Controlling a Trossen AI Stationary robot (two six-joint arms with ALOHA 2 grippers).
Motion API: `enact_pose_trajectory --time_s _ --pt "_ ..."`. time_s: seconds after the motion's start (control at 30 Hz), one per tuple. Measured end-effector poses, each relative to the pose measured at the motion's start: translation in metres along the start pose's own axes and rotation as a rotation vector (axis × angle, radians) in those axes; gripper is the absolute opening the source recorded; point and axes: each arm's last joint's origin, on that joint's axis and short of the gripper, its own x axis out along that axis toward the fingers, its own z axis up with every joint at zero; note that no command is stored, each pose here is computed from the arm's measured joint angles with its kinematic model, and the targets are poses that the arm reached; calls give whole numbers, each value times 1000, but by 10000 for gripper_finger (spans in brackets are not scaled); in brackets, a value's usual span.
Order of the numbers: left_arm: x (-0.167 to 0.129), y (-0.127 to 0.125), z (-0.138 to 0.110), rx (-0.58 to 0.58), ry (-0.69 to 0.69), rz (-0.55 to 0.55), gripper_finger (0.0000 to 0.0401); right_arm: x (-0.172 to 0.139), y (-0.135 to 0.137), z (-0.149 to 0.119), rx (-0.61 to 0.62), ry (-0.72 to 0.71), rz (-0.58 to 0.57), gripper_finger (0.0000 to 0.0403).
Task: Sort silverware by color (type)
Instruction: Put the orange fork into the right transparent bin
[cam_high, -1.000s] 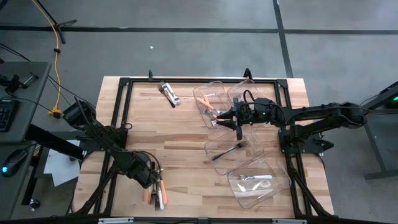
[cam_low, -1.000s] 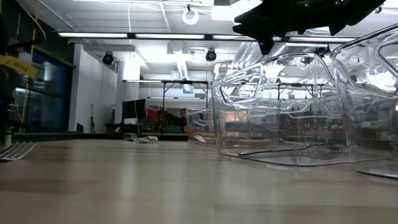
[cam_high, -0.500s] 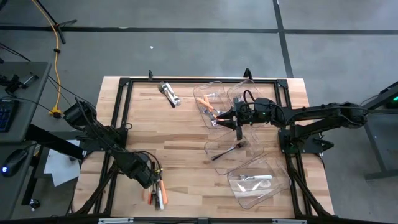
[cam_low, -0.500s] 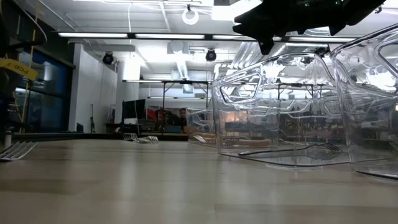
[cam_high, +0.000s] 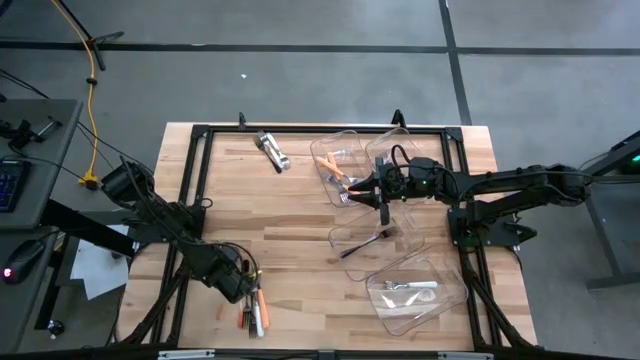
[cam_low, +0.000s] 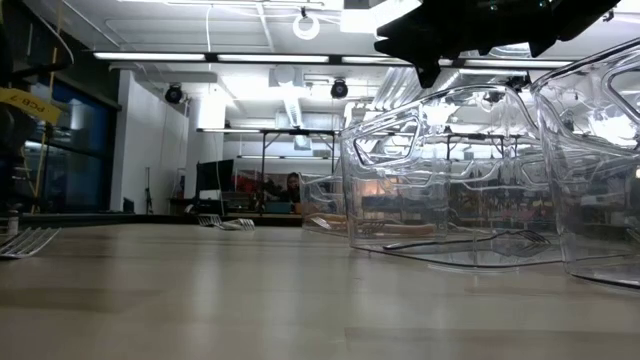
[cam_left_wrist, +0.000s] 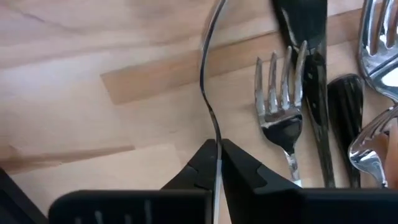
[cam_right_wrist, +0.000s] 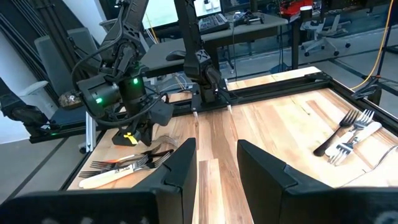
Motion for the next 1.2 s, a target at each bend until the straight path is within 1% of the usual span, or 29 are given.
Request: enact_pose_trajectory --time_s 0.07,0.17,0.27,0.37,0.43,0.47,0.53,0.6,0.67,0.73,0.8,0.87,0.93,1.0,1.07,1.13,1.2 --pt "-3 4 2 1 -20 11 4 0 0 0 0 1 3 101" --pt "-11 7 3 12 -20 -5 3 0 0 0 0 1 3 101" --pt "-25 12 5 55 -7 -33 2 0 0 0 0 1 3 101" --pt "-46 20 8 121 24 -101 2 0 0 0 0 1 2 101" --pt "-62 28 14 136 35 -157 1 0 0 0 0 1 2 101" --pt "-70 32 17 133 31 -198 1 0 0 0 0 1 2 101" --pt "-88 40 26 140 -15 -318 1 0 0 0 0 1 2 101" --pt "-106 48 37 145 -108 -464 1 0 0 0 0 1 2 101" --pt "-121 53 49 142 -249 -592 1 0 0 0 0 0 2 101" --pt "-134 59 62 137 -400 -684 1 0 0 0 0 -2 2 101" --pt "-145 62 76 144 -546 -744 1 0 0 0 5 -3 2 101" --pt "-155 63 88 180 -689 -765 1 0 0 1 5 -9 2 101" --pt "-164 61 100 230 -836 -750 1 0 0 2 5 -19 0 101" --pt "-173 57 112 281 -975 -714 0 0 0 4 2 -40 -6 101" --pt "-181 51 124 347 -1093 -679 0 0 0 6 1 -70 -40 101" --pt "-190 44 136 414 -1164 -687 0 0 -1 9 18 -110 -68 101" --pt "-196 37 148 487 -1202 -721 0 -1 -1 13 62 -155 -80 101"
